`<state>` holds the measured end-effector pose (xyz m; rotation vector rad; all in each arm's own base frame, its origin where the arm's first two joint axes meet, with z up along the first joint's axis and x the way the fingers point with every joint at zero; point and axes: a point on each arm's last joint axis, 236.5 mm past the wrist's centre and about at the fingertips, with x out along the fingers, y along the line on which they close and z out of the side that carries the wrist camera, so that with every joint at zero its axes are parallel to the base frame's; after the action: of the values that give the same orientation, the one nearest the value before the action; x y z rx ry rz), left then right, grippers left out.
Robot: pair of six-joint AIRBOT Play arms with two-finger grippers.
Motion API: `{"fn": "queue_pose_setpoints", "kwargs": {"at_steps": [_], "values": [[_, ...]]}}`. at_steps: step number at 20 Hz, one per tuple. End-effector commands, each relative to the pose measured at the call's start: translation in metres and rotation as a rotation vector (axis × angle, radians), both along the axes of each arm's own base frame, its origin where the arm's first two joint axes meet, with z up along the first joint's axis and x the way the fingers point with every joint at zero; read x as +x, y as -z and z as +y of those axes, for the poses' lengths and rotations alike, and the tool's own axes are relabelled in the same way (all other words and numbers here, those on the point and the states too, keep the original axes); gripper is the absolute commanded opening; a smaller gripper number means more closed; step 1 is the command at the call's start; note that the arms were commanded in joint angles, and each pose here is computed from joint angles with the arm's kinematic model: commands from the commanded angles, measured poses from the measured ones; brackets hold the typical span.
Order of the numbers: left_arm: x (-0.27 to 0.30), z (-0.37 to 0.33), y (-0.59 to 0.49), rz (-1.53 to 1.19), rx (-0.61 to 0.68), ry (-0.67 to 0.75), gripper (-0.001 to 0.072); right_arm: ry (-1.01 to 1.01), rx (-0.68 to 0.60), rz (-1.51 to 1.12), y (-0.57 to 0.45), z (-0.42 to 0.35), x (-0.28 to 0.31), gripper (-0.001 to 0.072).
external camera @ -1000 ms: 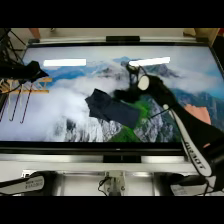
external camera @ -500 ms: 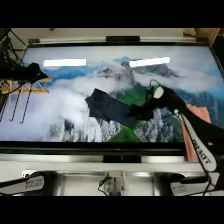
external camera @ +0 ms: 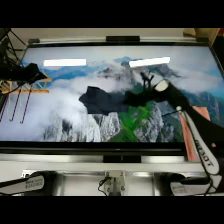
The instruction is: Fold the shirts.
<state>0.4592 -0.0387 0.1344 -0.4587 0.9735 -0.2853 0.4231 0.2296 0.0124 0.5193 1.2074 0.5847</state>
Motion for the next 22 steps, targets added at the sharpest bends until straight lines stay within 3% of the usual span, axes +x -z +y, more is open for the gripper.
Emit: {"fn": "queue_pose_setpoints", "kwargs": {"at_steps": [1, 4, 8, 14, 16, 22], "values": [[0.0, 0.0, 0.001, 0.002, -0.001, -0.001, 0.0028, 0.038, 0.032, -0.375, -0.135, -0.039, 0.043, 0.0072], [0.0, 0.0, 0.001, 0.003, -0.001, -0.001, 0.0029, 0.161, 0.011, -0.573, -0.227, -0.104, 0.05, 0.0072], [-0.001, 0.0, 0.003, 0.012, -0.002, 0.003, 0.0028, 0.32, -0.075, -0.556, -0.248, -0.203, 0.028, 0.0073], [-0.007, -0.002, 0.006, 0.033, -0.002, 0.022, 0.0029, 0.578, -0.417, -0.33, -0.191, -0.378, -0.028, 0.0073], [-0.008, -0.003, 0.006, 0.032, 0.006, 0.037, 0.0028, 0.606, -0.473, -0.236, -0.171, -0.405, -0.047, 0.0072], [-0.009, -0.003, 0.007, 0.034, 0.007, 0.041, 0.0028, 0.653, -0.466, -0.221, -0.167, -0.416, -0.047, 0.0073]]}}
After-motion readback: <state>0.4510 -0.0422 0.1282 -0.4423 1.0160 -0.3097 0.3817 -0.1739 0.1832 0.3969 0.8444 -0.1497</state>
